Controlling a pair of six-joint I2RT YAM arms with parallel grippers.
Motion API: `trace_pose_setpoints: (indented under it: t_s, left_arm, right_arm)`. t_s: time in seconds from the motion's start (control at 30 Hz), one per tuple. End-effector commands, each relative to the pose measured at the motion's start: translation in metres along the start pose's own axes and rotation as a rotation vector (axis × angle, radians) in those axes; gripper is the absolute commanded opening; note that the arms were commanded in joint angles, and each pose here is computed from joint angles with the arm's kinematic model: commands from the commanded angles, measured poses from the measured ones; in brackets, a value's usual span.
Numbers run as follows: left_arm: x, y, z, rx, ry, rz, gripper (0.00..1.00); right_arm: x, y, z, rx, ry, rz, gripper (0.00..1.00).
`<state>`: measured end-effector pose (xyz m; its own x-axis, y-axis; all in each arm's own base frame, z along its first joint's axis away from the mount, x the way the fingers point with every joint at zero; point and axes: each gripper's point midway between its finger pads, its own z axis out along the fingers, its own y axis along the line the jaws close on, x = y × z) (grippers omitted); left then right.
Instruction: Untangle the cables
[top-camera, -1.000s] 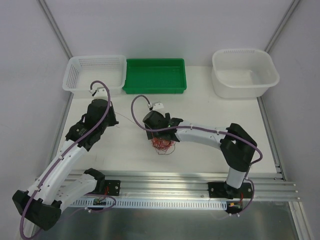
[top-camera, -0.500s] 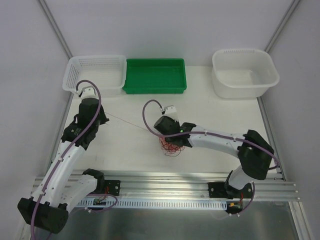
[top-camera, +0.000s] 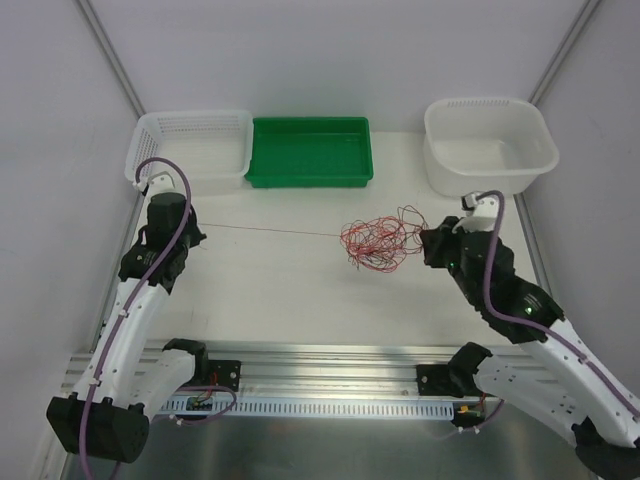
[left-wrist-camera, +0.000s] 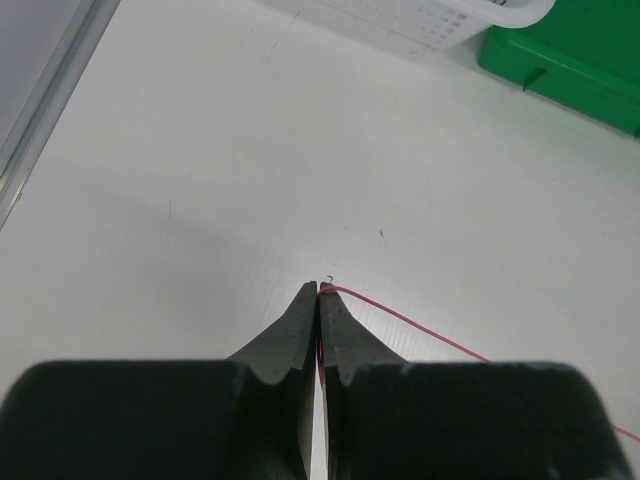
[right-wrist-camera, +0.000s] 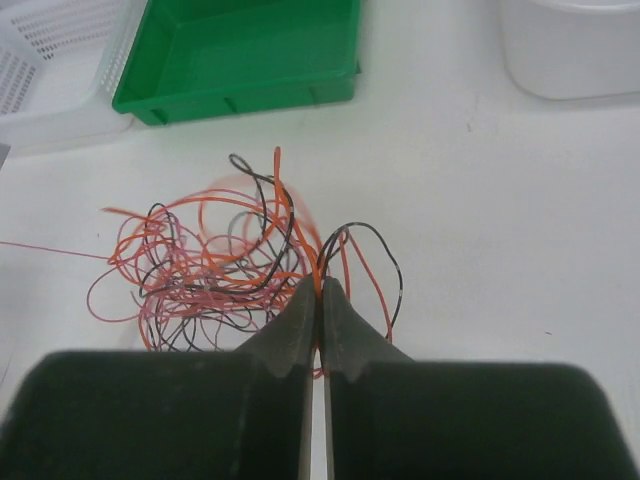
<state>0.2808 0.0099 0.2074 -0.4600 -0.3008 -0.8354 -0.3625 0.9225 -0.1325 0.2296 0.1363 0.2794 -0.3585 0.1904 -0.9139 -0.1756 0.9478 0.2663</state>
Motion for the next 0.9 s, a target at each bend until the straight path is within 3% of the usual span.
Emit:
trace_pose_setpoints:
  t_s: [0.0, 0.2, 0.4, 0.47, 0.57, 0.67, 0.7, 0.77, 0.87]
  left_arm:
    - [-0.003, 0.004, 0.003, -0.018, 0.006, -0.035, 0.0]
    - [-0.004, 0.01, 0.005, -0.036, 0.009, -0.043, 0.0]
    - [-0.008, 0.027, 0.005, -0.101, -0.005, -0.06, 0.0]
    - [-0.008, 0.027, 0.005, -0.094, 0.0, -0.067, 0.0]
    - [-0.003, 0.017, 0.007, -0.041, 0.032, -0.067, 0.0]
    - [0.007, -0.002, 0.011, 0.055, 0.096, -0.056, 0.0]
    - [0.008, -0.006, 0.012, 0.073, 0.108, -0.052, 0.0]
    - [0.014, -0.01, 0.016, 0.09, 0.139, -0.046, 0.0]
    - [0.017, -0.016, 0.017, 0.12, 0.162, -0.044, 0.0]
  right_arm:
    - [-0.002, -0.022, -0.014, 0.002, -0.037, 0.02, 0.01]
    - [0.029, -0.081, -0.012, 0.25, 0.042, -0.024, 0.01]
    - [0.05, -0.151, -0.029, 0.569, 0.075, 0.058, 0.01]
    - [0.053, -0.159, -0.029, 0.597, 0.102, 0.068, 0.01]
    - [0.073, -0.15, -0.014, 0.526, 0.265, 0.059, 0.06]
    - [0.092, -0.128, 0.001, 0.403, 0.369, 0.067, 0.19]
    - [0.096, -0.12, 0.004, 0.356, 0.377, 0.073, 0.35]
    - [0.1, -0.111, 0.009, 0.316, 0.381, 0.069, 0.56]
    - [0.098, -0.091, 0.013, 0.239, 0.385, 0.051, 0.68]
